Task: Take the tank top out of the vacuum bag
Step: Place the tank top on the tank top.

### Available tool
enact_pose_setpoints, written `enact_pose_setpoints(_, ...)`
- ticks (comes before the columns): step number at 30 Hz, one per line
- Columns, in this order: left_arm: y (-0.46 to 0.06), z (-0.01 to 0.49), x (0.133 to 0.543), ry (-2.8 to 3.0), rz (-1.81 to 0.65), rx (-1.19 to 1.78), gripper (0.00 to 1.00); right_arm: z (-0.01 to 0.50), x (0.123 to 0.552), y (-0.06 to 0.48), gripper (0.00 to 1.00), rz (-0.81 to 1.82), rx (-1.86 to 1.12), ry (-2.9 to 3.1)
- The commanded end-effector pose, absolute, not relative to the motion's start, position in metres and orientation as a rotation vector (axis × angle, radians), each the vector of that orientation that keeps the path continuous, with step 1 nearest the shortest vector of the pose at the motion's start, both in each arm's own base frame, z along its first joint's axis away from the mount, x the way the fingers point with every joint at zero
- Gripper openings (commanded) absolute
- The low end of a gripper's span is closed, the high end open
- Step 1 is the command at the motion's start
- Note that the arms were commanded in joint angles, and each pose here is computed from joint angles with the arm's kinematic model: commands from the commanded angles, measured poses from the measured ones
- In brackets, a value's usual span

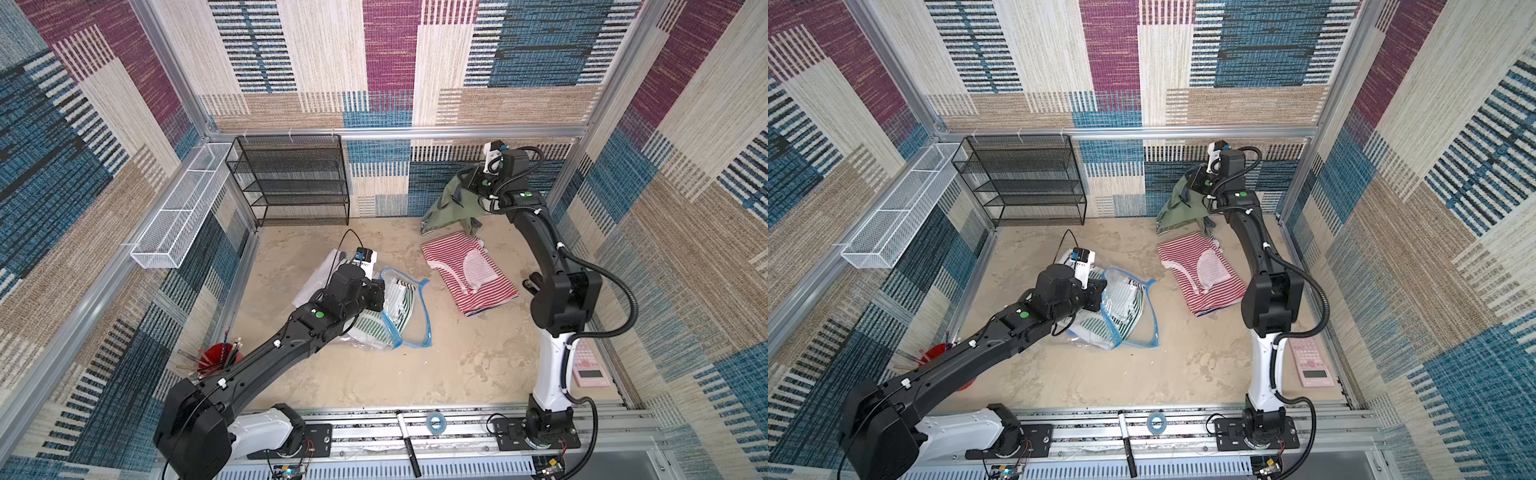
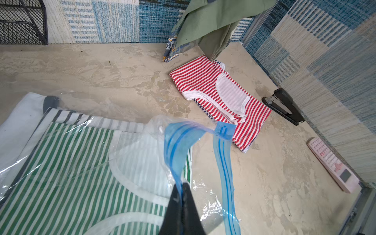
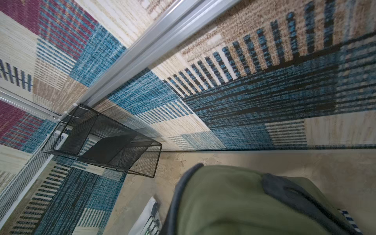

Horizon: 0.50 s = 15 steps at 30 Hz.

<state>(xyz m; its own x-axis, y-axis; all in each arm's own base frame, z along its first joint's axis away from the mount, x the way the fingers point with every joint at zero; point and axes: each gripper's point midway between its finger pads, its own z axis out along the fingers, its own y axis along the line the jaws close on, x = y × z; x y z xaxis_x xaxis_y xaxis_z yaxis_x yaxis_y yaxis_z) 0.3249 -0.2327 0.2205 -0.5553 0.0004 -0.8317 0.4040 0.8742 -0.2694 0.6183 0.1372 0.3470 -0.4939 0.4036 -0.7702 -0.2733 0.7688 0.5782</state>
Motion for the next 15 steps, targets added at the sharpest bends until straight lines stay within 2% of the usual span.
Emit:
enact_pose_setpoints(1,-0.237,0.228,0.333,2.066,-0.551,0.298,0.00,0.339,0.624,0.137,0.00,0.776,0.047,1.968)
enact_pose_setpoints(5,-0.239,0.223,0.332,2.075,-0.563,0.299,0.00,0.328,0.613,0.136,0.00,0.773,0.054,2.014)
enact_pose_setpoints(15,-0.238,0.226,0.322,2.060,-0.609,0.303,0.00,0.290,0.538,0.117,0.00,0.746,0.203,2.076)
